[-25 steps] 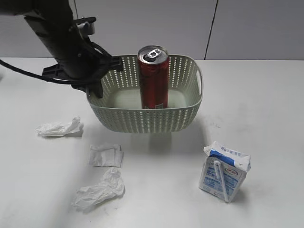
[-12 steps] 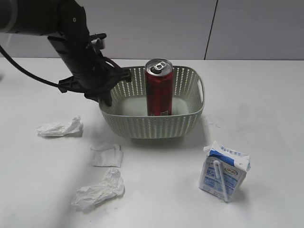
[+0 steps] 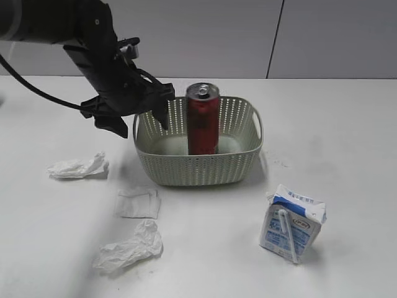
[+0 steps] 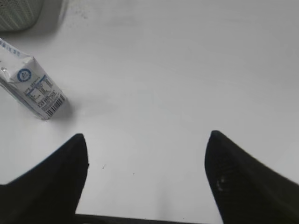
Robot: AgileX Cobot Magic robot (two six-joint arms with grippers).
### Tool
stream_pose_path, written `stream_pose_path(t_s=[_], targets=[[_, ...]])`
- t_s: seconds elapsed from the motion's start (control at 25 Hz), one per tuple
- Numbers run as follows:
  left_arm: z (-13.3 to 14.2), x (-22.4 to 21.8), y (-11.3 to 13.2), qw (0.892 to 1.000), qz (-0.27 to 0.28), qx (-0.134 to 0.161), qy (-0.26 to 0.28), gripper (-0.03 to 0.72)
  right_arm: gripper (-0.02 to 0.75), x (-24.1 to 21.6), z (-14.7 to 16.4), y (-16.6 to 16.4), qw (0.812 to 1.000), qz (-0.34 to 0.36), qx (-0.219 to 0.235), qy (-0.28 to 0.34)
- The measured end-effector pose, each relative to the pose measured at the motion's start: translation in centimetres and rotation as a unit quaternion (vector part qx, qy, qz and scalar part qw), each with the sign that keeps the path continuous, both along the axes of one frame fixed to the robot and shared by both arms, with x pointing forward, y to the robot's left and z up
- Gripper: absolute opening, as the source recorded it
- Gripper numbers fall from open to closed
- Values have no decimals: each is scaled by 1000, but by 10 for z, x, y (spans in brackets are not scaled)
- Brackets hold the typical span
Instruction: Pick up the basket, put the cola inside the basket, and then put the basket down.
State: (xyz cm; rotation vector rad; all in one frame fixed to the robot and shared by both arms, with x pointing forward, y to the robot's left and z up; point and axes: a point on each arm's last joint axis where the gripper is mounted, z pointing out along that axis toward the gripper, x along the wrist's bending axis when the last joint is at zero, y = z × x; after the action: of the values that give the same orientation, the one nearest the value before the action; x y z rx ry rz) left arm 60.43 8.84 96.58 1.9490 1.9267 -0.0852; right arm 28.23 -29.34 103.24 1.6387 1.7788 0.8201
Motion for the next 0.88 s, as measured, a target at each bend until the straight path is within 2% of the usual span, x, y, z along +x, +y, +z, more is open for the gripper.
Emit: stream_pose_path(t_s=[0.12, 0.24, 0.4, 0.48, 0.6, 0.68, 0.76, 0.88], targets=[[14, -2, 7, 1000, -9, 1, -4, 689, 585, -6, 2, 0, 1000, 1, 2, -23], [35, -3, 26, 1000, -12, 1, -12, 693, 584, -11, 3, 0, 999, 1, 2, -42], [66, -3, 72, 1000, -11, 16, -15, 693, 584, -17, 5, 1, 998, 1, 4, -66], [79, -6, 101, 999, -5, 35, -11, 693, 584, -21, 5, 1, 997, 2, 5, -80], [100, -15, 143, 997, 9, 78, -11, 693, 584, -27, 6, 1, 995, -1, 10, -102], [116, -26, 163, 996, 30, 82, -24, 690, 584, -31, 7, 1, 993, -1, 12, -115], [128, -40, 174, 995, 44, 82, -43, 685, 584, -35, 7, 2, 992, -1, 14, -128], [137, -70, 173, 994, 34, 84, -66, 675, 584, -36, 7, 2, 991, 3, 17, -132]])
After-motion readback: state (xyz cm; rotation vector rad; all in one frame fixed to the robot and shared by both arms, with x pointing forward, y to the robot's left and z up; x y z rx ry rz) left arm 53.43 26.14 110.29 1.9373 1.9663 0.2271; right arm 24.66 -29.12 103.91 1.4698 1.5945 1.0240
